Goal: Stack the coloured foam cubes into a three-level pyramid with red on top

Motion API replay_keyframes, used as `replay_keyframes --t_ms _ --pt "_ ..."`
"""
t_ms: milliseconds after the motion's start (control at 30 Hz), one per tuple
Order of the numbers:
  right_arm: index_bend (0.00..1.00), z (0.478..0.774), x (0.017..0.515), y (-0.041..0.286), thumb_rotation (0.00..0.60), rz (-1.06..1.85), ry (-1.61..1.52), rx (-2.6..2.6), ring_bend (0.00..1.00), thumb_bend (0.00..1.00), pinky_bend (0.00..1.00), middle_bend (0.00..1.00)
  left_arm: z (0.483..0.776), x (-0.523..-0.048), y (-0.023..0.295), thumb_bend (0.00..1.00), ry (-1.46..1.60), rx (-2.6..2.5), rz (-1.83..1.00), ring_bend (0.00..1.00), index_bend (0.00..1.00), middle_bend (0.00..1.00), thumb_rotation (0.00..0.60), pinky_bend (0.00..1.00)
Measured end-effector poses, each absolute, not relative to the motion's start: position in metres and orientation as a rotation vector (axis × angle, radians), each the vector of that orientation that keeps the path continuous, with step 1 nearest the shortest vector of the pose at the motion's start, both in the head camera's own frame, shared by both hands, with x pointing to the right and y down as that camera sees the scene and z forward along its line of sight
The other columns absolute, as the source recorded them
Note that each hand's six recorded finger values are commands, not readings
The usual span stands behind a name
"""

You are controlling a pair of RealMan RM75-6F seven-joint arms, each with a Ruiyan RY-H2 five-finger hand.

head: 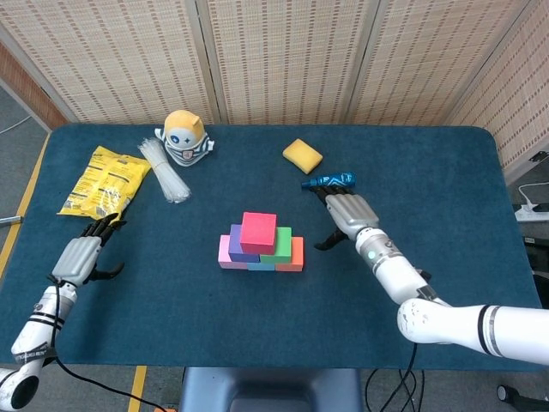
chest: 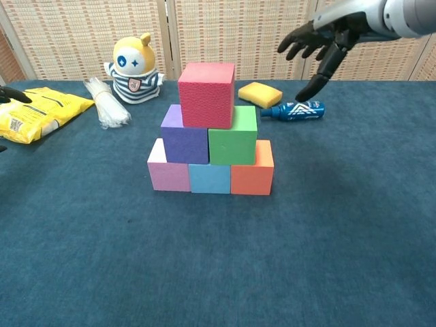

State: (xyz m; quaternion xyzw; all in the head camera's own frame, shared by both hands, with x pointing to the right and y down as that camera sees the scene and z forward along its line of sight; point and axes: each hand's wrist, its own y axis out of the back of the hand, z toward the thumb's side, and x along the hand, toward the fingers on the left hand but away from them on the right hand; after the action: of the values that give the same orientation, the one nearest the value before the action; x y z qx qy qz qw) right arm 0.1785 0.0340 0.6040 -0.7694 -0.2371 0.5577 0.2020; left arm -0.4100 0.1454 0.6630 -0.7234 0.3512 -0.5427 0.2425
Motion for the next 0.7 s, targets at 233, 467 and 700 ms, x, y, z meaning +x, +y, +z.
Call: replay_keyframes --t_ms 233,467,700 --pt "0.0 0.636 0.194 0.042 0.6 1.59 -0.662 -2.182 0.03 0.25 0.16 0.15 0.679 -0.388 0.149 0.33 0.883 -2.05 -1.475 0.0 0.15 0.0 0.6 0.1" --pt "0.0 0.661 0.184 0.05 0.6 1.59 -0.68 -2.219 0.0 0.25 0.16 0.11 0.691 -0.363 0.155 0.34 0.786 -2.118 -1.426 0.0 0.13 0.0 0.6 0.08" --pt "0.0 0.673 0.168 0.049 0.6 1.568 -0.733 -2.241 0.0 0.25 0.16 0.1 0.698 -0.338 0.161 0.34 0.7 -2.162 -1.367 0.0 0.07 0.0 0.6 0.06"
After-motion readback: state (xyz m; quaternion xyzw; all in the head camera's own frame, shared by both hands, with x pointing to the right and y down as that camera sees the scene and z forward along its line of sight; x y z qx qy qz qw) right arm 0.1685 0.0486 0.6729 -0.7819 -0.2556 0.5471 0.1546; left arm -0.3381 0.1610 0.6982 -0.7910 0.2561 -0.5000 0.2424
